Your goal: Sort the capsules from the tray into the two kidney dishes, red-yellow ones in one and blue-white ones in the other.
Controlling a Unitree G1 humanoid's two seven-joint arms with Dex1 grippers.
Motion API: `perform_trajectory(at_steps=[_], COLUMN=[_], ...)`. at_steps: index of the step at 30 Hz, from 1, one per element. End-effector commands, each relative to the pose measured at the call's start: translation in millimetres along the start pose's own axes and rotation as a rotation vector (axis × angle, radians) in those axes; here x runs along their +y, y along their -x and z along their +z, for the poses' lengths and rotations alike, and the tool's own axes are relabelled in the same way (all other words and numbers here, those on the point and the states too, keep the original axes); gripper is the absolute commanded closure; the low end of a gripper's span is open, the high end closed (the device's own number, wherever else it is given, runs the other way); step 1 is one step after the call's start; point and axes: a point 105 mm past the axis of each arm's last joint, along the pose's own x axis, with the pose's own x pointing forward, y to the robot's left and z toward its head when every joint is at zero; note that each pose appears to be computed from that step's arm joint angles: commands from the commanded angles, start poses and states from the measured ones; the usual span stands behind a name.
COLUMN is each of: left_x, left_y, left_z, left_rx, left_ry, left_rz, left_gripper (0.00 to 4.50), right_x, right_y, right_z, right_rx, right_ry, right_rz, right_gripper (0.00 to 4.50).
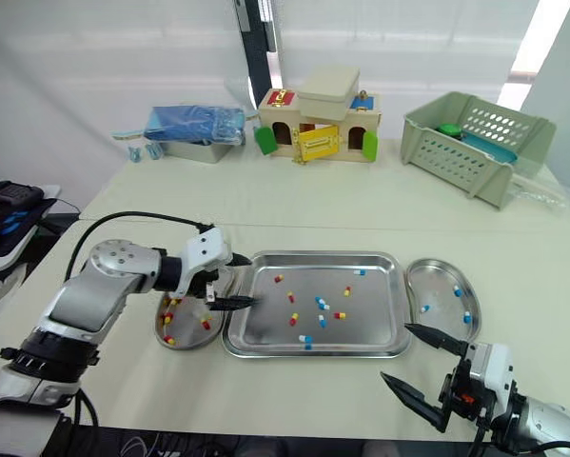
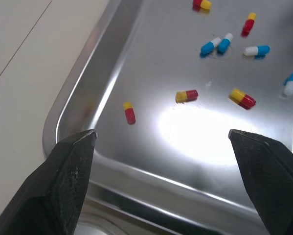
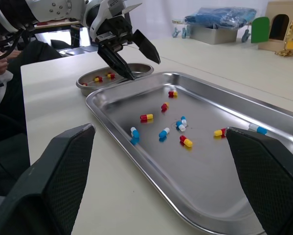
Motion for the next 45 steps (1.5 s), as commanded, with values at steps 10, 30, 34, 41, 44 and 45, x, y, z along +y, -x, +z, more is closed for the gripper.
perform_trajectory(at_steps=[10,30,34,41,44,45], left_x=[16.1,12.5,11.7,9.8,10.0,9.9], left_y=[-22.0,-41.4,-42.4,-43.9,-44.5,-44.5], left_z=[-7.5,-8.4,-7.9,-8.9,-11.5,-11.9], left_rx=[0.088,0.098,0.097,0.095,0.101,0.102], left_ry=[0.049,0.070,0.069,0.074,0.082,0.083], left_rz=[0.081,0.057,0.056,0.045,0.044,0.044], left_gripper=[1.21,2.17,2.17,2.67,3.61,3.94], right_x=[10.7,15.9,16.0,14.0,13.7,13.7], right_y=[7.9,6.7,6.4,-0.9,-1.7,-2.0], right_z=[-4.7,-8.2,-8.4,-1.9,-1.1,-0.9], right_rx=[-0.017,-0.020,-0.022,-0.028,-0.026,-0.025], right_ry=[0.025,0.021,0.023,0.027,0.025,0.025], right_rz=[-0.043,-0.070,-0.073,-0.077,-0.079,-0.080], right_gripper=[0.00,0.00,0.00,0.00,0.00,0.00])
